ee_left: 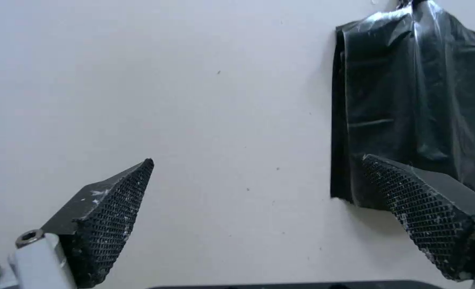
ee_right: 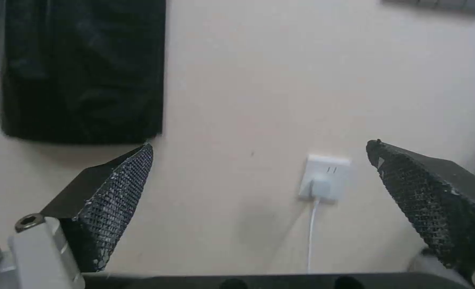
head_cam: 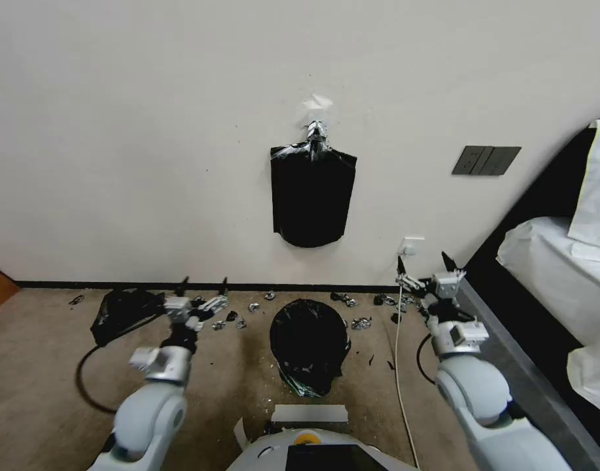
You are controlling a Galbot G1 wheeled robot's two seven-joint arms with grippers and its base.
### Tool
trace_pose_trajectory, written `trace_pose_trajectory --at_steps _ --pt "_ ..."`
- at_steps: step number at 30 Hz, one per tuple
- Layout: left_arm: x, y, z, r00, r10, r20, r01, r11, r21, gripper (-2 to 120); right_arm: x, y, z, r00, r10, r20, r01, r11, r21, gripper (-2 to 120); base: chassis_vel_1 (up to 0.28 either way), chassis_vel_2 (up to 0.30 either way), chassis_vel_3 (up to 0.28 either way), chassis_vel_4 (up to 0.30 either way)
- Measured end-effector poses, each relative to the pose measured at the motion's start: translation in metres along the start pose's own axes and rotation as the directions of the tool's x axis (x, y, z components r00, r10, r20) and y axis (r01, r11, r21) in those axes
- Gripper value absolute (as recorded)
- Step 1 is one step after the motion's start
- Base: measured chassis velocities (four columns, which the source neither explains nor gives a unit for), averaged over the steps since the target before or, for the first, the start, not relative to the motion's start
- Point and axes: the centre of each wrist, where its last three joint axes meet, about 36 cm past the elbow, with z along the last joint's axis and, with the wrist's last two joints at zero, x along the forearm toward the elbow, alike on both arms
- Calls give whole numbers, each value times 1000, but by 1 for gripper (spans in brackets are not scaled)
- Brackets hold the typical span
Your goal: Place a trash bag onto the trash bin.
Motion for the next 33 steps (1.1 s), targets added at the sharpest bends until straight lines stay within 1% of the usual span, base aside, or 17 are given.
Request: trace_pose_trajectory --at_steps 2,4,5,8,9,11,12,13,15,16,18,21,33 --pt "1 0 3 1000 -4 -1 4 1000 -2 100 0 1 2 1000 -11 -17 11 1000 -7 100 0 0 0 0" --pt "6 -6 17 1000 -18 -5 18 1000 -6 100 0 3 12 997 -39 -69 37 999 -35 100 0 0 0 0" --pt "6 -6 17 1000 -18 -5 18 1000 -6 100 0 3 12 997 -39 -69 37 999 -35 100 0 0 0 0" --pt "10 -13 29 999 -28 -17 28 1000 4 100 -3 9 22 992 -57 -115 47 995 -87 100 0 0 0 0" --pt "10 -13 29 999 -28 -17 28 1000 4 100 -3 9 22 992 -57 -115 47 995 -87 100 0 0 0 0" --pt "11 -16 37 999 -34 -22 34 999 4 100 -3 13 34 989 -56 -138 46 996 -74 100 0 0 0 0" --pt "12 -18 42 999 -39 -24 39 999 6 100 -3 14 39 989 -53 -139 44 997 -69 100 0 0 0 0" --pt "12 -18 42 999 -39 -24 39 999 6 100 -3 14 39 989 -53 -139 44 997 -69 100 0 0 0 0" --pt "13 -22 51 998 -46 -29 47 999 19 100 -4 16 47 990 -47 -137 38 997 -67 100 0 0 0 0" --pt "13 -22 51 998 -46 -29 47 999 19 100 -4 16 47 990 -47 -137 38 997 -67 100 0 0 0 0" --pt "13 -27 57 998 -47 -39 49 998 35 100 -5 16 51 992 -41 -119 34 998 -60 100 0 0 0 0" --pt "12 -30 60 998 -47 -42 49 998 43 100 -5 15 52 993 -38 -109 32 998 -53 100 0 0 0 0" --pt "11 -30 61 998 -48 -42 50 998 45 100 -5 15 52 994 -36 -106 31 998 -49 100 0 0 0 0"
